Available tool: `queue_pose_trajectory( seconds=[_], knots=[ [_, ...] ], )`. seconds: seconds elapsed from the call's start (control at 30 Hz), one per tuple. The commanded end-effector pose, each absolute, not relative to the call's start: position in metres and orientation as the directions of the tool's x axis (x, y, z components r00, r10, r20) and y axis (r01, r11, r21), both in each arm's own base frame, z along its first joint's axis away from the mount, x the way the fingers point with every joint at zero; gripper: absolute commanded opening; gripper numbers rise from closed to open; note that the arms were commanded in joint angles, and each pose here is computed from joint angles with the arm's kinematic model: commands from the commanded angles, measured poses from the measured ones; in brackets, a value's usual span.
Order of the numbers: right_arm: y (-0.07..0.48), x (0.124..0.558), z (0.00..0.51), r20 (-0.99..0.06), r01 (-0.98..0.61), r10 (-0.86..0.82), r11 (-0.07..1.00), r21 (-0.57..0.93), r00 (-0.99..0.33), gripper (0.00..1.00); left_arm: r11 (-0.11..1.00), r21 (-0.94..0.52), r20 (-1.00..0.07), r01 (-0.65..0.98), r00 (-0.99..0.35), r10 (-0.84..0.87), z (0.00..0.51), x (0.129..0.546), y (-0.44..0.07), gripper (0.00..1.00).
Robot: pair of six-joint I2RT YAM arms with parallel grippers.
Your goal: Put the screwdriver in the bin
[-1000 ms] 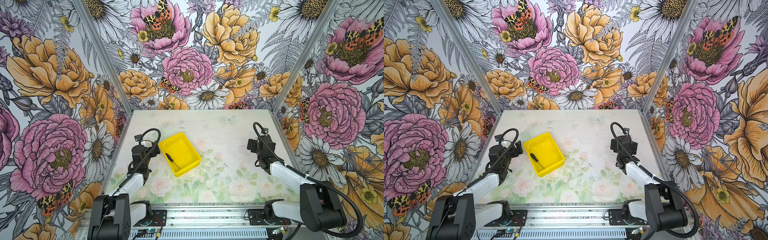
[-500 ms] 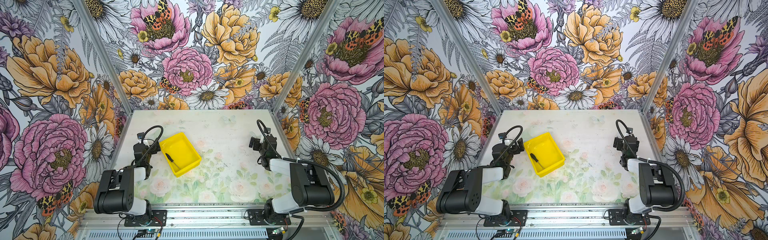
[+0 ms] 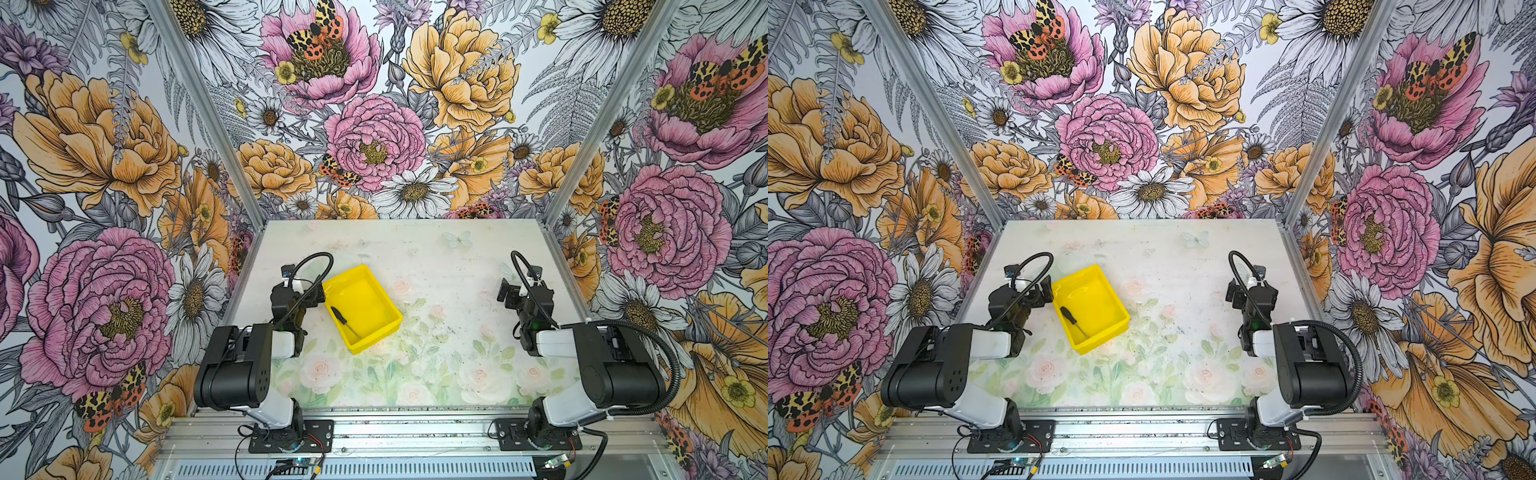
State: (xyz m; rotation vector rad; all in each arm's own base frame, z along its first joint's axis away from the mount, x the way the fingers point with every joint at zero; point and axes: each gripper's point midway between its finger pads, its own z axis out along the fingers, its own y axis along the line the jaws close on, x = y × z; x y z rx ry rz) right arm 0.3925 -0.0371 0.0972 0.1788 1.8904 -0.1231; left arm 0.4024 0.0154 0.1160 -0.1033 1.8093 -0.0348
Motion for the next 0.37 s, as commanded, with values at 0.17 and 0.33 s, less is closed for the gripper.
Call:
queue_pose_trajectory(
  seconds=[0.17, 0.33],
  knots=[
    [-0.0379, 0.3973, 0.1135, -0.966, 0.194, 0.046, 0.981, -0.004, -0.253, 0.99, 0.998, -0.023, -0.981, -0.058, -0.190, -0.034, 0.1286, 0.4065, 0.0102, 0.99],
    [-0.0376, 0.3970, 0.1141, -0.967, 0.193, 0.046, 0.981, -0.004, -0.251, 1.00, 0.998, -0.021, -0.981, -0.058, -0.189, -0.032, 0.1289, 0.4066, 0.0096, 0.99]
  ],
)
